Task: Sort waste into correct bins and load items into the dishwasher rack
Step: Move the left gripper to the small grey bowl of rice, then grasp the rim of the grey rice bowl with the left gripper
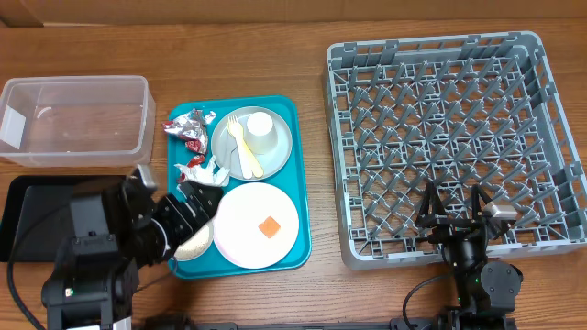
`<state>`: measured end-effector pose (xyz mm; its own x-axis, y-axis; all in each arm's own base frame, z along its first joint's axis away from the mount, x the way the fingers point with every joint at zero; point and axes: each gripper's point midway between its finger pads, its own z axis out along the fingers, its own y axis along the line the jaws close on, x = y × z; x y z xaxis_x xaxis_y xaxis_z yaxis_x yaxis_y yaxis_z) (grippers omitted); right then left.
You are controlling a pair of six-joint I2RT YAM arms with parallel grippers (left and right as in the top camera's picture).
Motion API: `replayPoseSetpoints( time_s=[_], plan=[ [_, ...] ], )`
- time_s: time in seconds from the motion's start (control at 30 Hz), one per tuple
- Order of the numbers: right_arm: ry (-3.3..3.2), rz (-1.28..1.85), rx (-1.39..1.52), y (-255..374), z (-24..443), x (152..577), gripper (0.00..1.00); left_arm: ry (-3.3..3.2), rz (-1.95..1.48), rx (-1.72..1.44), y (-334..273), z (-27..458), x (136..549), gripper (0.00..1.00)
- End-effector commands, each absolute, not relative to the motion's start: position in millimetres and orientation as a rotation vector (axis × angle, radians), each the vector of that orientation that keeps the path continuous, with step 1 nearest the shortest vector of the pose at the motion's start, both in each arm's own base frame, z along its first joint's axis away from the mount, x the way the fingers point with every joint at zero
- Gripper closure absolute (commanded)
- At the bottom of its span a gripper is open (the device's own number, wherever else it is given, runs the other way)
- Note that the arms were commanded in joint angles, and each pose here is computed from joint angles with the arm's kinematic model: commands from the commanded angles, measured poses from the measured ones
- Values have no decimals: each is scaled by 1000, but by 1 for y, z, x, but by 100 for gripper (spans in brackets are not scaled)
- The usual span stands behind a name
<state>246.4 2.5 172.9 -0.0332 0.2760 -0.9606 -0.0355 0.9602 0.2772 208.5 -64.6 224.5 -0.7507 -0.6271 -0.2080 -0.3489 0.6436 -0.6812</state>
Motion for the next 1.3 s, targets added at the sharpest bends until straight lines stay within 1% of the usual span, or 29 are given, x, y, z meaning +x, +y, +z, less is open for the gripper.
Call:
replayPoseSetpoints(
  time_s=[0.0,0.07,0.13,0.27,0.37,0.47,0.53,0.73,0.8,0.87,0.9,1.0,1.13,1.27],
  plan=[
    [1592,237,194,0,169,247,0,2571,-828,-447,-78,215,199,0],
    [1592,237,194,0,169,247,0,2631,-809,-400,-85,206,198,0],
    [1592,237,194,0,169,247,0,2712,-692,-414,-83,190,199,0],
    [1592,237,194,0,169,247,0,2888,-258,-596,-60,150,190,0],
    [1592,238,194,0,169,247,0,2993,-36,-627,-54,129,182,0],
    [1592,237,194,0,169,247,0,3048,205,-667,-45,105,187,0],
    [1592,237,194,0,169,247,0,3063,265,-666,-42,96,192,0],
    [1592,237,194,0,169,247,0,3086,294,-649,-47,76,207,0],
    [1592,237,194,0,169,247,0,3087,293,-649,-48,72,210,5],
    [1592,237,194,0,169,247,0,3091,300,-649,-48,70,211,14],
    [1592,237,194,0,169,247,0,3093,305,-648,-48,68,211,18],
    [1592,237,194,0,169,247,0,3098,315,-649,-48,65,212,21],
    [1592,237,194,0,169,247,0,3094,311,-648,-49,61,214,30],
    [1592,237,194,0,169,247,0,3090,307,-647,-49,60,215,32]
  ],
)
